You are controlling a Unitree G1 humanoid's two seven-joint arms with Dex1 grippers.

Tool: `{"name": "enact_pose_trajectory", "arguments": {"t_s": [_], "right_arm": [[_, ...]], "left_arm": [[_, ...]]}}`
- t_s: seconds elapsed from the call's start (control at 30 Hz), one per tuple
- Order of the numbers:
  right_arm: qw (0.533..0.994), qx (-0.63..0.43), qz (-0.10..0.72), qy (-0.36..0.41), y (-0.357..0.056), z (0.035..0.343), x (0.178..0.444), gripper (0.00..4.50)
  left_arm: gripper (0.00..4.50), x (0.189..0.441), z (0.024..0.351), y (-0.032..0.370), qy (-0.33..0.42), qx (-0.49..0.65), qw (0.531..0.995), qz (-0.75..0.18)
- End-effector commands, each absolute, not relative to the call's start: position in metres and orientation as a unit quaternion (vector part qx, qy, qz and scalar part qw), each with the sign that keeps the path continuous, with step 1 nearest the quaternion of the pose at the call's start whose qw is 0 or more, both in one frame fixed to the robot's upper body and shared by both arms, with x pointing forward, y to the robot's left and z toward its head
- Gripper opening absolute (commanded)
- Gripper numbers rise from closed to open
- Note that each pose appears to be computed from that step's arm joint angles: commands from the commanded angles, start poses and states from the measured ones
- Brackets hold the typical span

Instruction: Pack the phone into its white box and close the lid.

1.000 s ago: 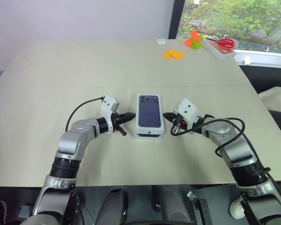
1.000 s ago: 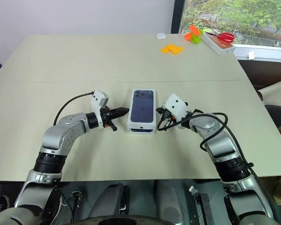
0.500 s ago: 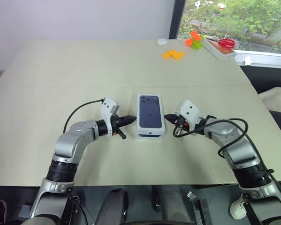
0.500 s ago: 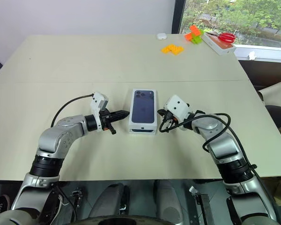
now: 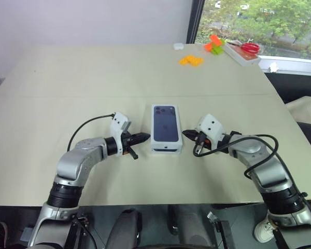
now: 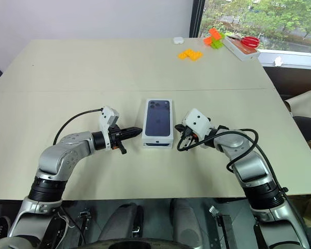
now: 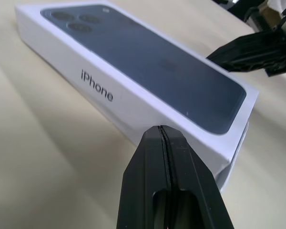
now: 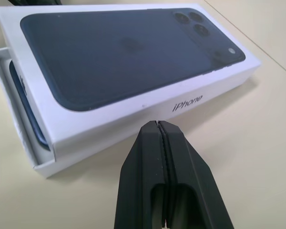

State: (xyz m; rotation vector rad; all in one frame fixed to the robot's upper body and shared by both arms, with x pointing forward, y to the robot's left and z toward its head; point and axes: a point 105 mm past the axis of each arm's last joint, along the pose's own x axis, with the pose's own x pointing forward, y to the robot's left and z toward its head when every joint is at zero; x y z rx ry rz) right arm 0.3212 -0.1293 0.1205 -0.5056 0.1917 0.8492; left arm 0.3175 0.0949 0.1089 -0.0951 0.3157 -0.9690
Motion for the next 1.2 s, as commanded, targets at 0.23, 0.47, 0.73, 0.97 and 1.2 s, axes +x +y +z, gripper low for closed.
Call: {"name": "enact_pose_trajectory", "arguments": {"t_s": [0.23, 0.47, 0.73, 0.97, 1.2], "right_arm": [[0.873, -0.245, 0.414, 0.073, -0.123, 0.132, 0.317, 0.02], [0.871, -0.247, 0.417, 0.075, -0.122, 0.130, 0.317, 0.02], [0.859, -0.245, 0.444, 0.075, -0.115, 0.132, 0.304, 0.02], [0.849, -0.258, 0.454, 0.087, -0.117, 0.129, 0.297, 0.02], [0.847, -0.258, 0.456, 0.093, -0.117, 0.124, 0.293, 0.02]], "left_arm": [[0.00, 0.308, 0.117, 0.086, 0.139, -0.048, 0.863, -0.484], [0.00, 0.303, 0.117, 0.080, 0.146, -0.056, 0.856, -0.493], [0.00, 0.296, 0.121, 0.083, 0.147, -0.048, 0.851, -0.502], [0.00, 0.285, 0.114, 0.081, 0.163, -0.044, 0.841, -0.515], [0.00, 0.279, 0.109, 0.084, 0.174, -0.045, 0.837, -0.516]]}}
